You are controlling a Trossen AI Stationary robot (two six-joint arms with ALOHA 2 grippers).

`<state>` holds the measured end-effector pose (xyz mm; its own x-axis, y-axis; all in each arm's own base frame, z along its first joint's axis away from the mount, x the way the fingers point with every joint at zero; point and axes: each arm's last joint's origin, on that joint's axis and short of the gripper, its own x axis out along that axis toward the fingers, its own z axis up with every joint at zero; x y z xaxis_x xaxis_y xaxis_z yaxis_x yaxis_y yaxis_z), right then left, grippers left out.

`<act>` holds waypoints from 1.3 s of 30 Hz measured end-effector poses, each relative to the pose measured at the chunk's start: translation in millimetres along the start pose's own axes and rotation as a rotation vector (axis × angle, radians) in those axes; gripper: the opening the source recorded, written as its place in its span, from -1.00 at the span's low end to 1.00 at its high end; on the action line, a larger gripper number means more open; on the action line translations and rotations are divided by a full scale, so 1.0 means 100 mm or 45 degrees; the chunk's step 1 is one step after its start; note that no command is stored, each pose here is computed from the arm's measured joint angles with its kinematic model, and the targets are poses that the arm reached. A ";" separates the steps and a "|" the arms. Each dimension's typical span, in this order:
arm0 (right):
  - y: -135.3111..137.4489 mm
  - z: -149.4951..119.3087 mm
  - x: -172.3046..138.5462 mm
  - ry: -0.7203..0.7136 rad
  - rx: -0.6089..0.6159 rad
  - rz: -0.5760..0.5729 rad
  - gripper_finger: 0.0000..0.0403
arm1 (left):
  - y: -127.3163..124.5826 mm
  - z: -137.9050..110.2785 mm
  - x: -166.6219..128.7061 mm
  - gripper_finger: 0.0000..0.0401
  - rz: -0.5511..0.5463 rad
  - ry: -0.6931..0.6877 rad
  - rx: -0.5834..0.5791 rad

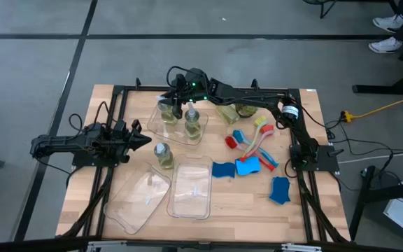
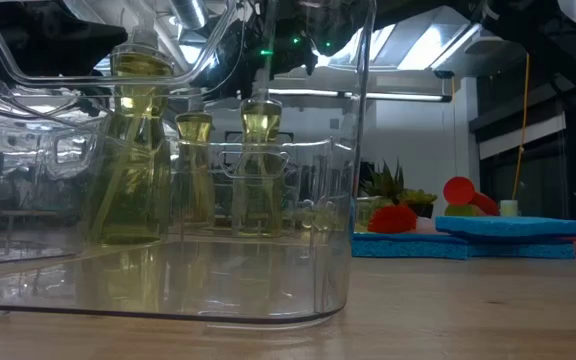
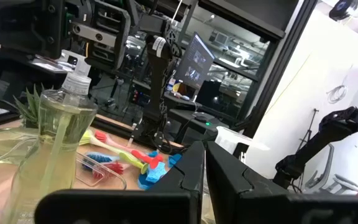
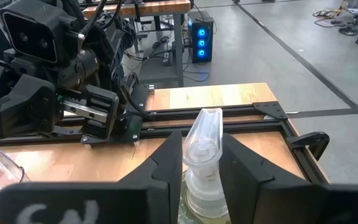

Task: Pick & Place Kitchen Sink Supplies
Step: Put the green soap dispenser into the top transparent bin

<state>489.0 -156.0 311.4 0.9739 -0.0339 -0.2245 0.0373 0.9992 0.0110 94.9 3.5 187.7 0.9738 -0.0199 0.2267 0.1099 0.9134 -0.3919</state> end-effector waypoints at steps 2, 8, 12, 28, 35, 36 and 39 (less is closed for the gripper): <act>0.00 0.00 0.00 0.002 0.001 -0.001 -0.49 | 0.00 0.00 0.00 -0.95 0.000 0.000 0.000; 0.00 -0.02 -0.01 0.035 0.010 -0.002 -0.43 | 0.00 0.00 0.00 -0.95 0.000 0.000 0.000; 0.00 -0.04 -0.01 0.057 0.016 0.000 -0.46 | 0.00 0.00 0.00 -0.95 0.000 0.000 0.000; -0.13 0.11 -0.08 0.010 0.019 -0.035 -0.16 | 0.00 0.00 0.00 -0.95 0.000 0.000 0.000; -0.14 0.33 -0.18 0.021 0.079 0.014 0.00 | 0.00 0.00 0.00 -0.95 0.000 0.000 0.000; -0.14 0.37 -0.21 0.036 0.084 0.014 0.02 | 0.00 0.00 0.00 -0.95 0.000 0.000 0.000; -0.11 0.52 -0.30 0.083 0.055 0.027 0.06 | 0.00 0.00 0.00 -0.95 0.000 0.000 0.000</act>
<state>470.5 -167.1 368.8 0.9581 -0.0099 -0.2864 0.0278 0.9979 0.0584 94.9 3.5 187.6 0.9738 -0.0199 0.2264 0.1098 0.9135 -0.3918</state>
